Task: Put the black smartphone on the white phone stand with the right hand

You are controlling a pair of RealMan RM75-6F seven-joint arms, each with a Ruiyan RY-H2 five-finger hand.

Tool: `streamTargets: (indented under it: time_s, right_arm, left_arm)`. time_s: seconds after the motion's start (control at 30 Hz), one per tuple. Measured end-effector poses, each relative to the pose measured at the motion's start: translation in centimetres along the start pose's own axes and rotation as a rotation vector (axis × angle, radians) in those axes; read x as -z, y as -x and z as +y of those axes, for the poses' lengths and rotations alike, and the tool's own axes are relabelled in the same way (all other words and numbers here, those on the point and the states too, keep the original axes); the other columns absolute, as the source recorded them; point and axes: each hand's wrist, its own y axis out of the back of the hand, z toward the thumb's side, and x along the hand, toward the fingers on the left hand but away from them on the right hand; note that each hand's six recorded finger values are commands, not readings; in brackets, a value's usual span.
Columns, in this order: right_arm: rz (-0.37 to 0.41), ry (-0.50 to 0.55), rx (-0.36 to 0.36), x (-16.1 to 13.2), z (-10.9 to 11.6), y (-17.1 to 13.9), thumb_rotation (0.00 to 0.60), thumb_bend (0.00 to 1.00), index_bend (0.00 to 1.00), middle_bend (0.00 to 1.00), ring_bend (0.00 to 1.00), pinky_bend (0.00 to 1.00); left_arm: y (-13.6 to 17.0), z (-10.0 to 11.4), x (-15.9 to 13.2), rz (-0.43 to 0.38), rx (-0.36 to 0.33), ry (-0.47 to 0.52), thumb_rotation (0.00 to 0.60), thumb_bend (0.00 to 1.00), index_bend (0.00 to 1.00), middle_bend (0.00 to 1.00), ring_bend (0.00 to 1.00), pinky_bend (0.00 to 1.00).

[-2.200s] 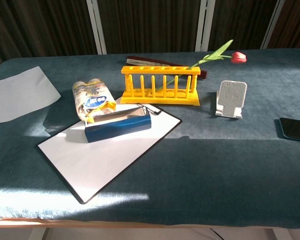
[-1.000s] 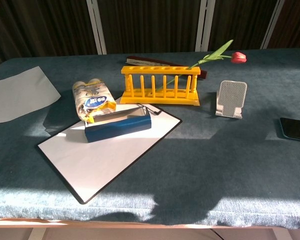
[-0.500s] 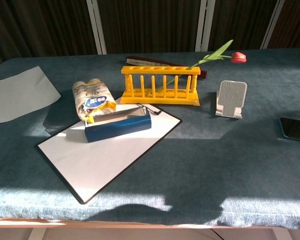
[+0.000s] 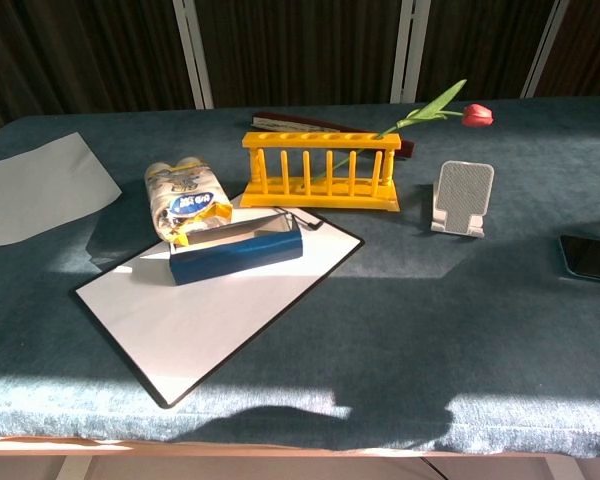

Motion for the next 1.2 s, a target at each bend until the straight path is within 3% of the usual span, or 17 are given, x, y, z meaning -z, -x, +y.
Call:
streamTargets:
  time_s: [1.2]
  right_arm:
    - [-0.004,-0.038,-0.004,-1.7,-0.9,0.3,0.6,0.26,0.43,0.25,0.07,0.16]
  left_arm:
    - [0.6,0.6,0.1,-0.008,-0.021,0.012,0.6,0.37,0.0,0.0,0.0,0.0]
